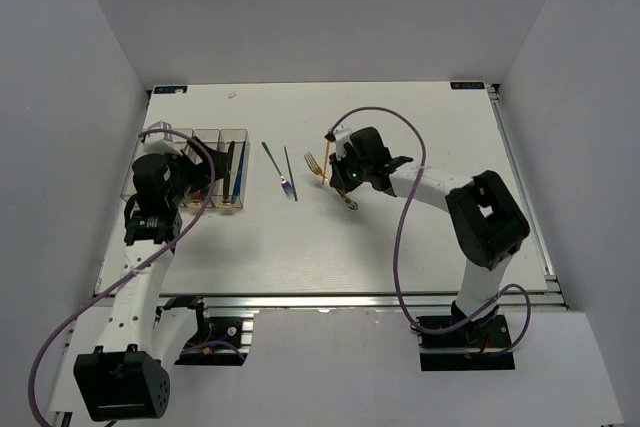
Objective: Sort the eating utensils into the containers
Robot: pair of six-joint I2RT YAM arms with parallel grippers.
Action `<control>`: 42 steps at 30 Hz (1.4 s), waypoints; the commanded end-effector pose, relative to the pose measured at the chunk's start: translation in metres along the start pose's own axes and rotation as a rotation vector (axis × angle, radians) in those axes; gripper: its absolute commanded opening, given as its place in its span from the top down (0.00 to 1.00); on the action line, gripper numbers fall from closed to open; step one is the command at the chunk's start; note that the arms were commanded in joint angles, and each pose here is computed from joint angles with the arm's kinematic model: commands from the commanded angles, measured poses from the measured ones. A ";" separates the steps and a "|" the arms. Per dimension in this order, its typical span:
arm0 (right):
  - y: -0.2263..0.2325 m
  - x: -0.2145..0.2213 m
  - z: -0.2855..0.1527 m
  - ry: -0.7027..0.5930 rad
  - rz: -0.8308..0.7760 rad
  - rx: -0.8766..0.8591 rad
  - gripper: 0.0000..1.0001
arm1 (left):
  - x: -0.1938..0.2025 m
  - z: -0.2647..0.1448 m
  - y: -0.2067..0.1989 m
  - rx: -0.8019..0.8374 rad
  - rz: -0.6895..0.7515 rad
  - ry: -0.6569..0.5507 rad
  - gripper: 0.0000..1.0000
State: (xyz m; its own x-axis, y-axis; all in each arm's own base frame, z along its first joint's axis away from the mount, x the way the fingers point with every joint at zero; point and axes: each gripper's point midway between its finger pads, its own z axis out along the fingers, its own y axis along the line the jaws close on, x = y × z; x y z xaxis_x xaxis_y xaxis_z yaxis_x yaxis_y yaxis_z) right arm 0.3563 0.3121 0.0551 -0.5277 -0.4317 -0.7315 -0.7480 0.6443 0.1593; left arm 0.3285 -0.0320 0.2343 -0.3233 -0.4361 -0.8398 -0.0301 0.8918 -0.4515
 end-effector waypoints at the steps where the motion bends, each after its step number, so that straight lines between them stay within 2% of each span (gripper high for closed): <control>1: 0.010 -0.065 -0.030 -0.245 0.107 0.026 1.00 | 0.010 -0.007 -0.040 0.220 -0.144 0.004 0.02; 5: 0.037 -0.082 -0.047 -0.297 0.146 0.020 1.00 | 0.009 -0.014 -0.074 0.378 -0.225 -0.027 0.02; 8: 0.068 -0.091 -0.054 -0.306 0.146 0.004 1.00 | 0.021 -0.017 -0.106 0.486 -0.289 0.007 0.02; 13: 0.124 -0.104 -0.068 -0.331 0.219 -0.063 1.00 | 0.054 -0.005 -0.134 0.515 -0.305 0.089 0.03; 17: 0.142 -0.115 -0.082 -0.373 0.237 -0.054 1.00 | 0.072 0.008 -0.130 0.465 -0.302 0.131 0.10; 28: 0.167 -0.128 -0.095 -0.406 0.203 -0.100 1.00 | 0.071 0.011 -0.124 0.418 -0.300 0.129 0.15; 35: 0.189 -0.135 -0.102 -0.425 0.177 -0.181 1.00 | 0.078 0.015 -0.134 0.476 -0.321 0.164 0.40; 38: 0.195 -0.140 -0.107 -0.436 0.171 -0.202 1.00 | 0.085 0.020 -0.134 0.474 -0.312 0.187 0.42; 39: 0.197 -0.141 -0.107 -0.438 0.170 -0.205 1.00 | 0.089 0.023 -0.133 0.469 -0.305 0.201 0.45; 41: 0.203 -0.140 -0.112 -0.437 0.161 -0.239 1.00 | 0.086 0.027 -0.134 0.463 -0.272 0.199 0.64; 42: 0.203 -0.139 -0.113 -0.437 0.159 -0.239 1.00 | 0.086 0.030 -0.132 0.447 -0.257 0.200 0.85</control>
State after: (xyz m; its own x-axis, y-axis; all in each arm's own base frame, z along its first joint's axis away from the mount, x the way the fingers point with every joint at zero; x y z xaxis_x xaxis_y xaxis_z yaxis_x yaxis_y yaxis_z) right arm 0.2378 0.4230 0.2051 -0.5222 -0.1074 -0.8460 -0.7257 0.5770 0.3747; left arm 0.3268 -0.1870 0.1922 -0.5586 -0.5940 -0.5789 0.1936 0.5853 -0.7874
